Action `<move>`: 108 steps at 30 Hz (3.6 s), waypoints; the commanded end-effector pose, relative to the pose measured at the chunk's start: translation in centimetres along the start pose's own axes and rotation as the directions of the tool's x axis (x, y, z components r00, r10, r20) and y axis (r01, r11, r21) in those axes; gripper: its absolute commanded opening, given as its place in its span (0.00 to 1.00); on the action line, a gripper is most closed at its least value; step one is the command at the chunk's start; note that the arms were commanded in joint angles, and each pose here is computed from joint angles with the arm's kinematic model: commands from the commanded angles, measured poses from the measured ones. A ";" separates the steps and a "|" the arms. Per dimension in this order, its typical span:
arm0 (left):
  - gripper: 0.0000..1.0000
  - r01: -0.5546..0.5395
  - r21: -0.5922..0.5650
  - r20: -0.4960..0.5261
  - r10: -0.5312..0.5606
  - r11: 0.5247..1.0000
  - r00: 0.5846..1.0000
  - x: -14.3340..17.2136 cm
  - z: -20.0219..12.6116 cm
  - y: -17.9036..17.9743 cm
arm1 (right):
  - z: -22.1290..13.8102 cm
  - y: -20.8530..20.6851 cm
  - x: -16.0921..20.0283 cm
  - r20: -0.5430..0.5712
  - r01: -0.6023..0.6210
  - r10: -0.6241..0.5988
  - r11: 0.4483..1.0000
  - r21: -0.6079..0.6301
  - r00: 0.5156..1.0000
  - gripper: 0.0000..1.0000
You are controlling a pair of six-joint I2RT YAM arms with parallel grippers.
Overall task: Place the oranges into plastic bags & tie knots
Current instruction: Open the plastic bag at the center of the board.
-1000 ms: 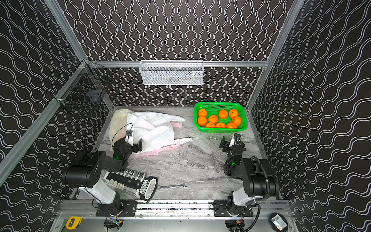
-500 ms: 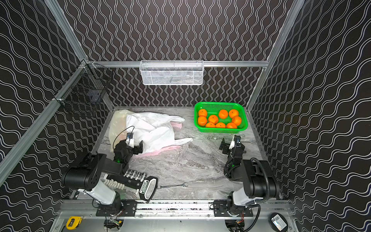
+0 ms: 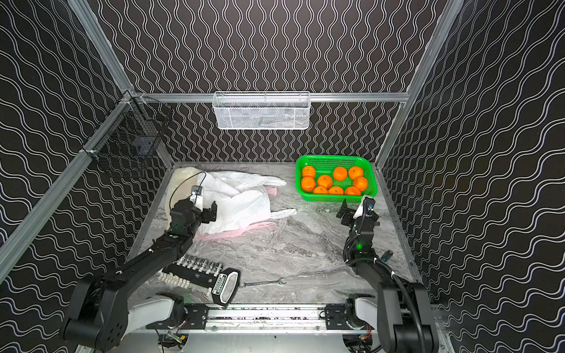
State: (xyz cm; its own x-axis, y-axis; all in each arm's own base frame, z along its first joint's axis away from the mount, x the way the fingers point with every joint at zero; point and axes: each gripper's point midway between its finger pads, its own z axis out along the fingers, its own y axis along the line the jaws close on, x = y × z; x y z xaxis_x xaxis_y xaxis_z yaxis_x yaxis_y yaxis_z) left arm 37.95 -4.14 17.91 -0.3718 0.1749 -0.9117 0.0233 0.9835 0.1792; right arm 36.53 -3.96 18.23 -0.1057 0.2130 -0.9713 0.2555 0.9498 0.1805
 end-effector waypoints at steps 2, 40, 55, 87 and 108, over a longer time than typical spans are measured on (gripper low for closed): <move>0.99 0.046 0.158 -0.144 -0.023 0.986 0.989 1.1 -1.5 -2.4 | -0.3 0.8 3.1 -0.213 -0.099 0.094 0.995 -0.015 0.973 1.00; 0.99 -0.193 0.110 -0.542 0.222 0.975 0.811 -2.4 -0.6 -19.2 | -4.4 11.8 -0.1 -0.544 -0.293 0.142 0.935 -0.201 0.827 1.00; 0.99 -0.352 0.020 -0.507 0.313 0.936 0.803 -3.4 6.3 -23.0 | -5.3 8.4 -0.1 -0.553 -0.300 0.181 0.945 -0.131 0.813 1.00; 0.05 -0.175 0.052 -0.479 0.178 0.983 0.860 -7.9 1.2 -16.6 | -5.7 7.9 -2.8 -0.538 -0.379 0.279 0.922 -0.082 0.795 0.97; 0.02 0.501 0.596 -0.387 -0.323 0.627 0.864 -20.1 -9.2 -18.8 | -9.4 14.5 -9.6 -0.674 -0.708 0.324 0.563 -0.427 0.664 0.95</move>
State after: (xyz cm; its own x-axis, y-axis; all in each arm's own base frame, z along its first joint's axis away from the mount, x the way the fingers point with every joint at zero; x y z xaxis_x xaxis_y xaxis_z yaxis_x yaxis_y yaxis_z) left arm 35.91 -25.26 35.53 -0.6792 -0.1053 -0.7264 0.3469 0.8261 -0.4441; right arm 33.03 8.21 29.31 -0.6124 0.6145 -0.4973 -0.0912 0.5700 0.8166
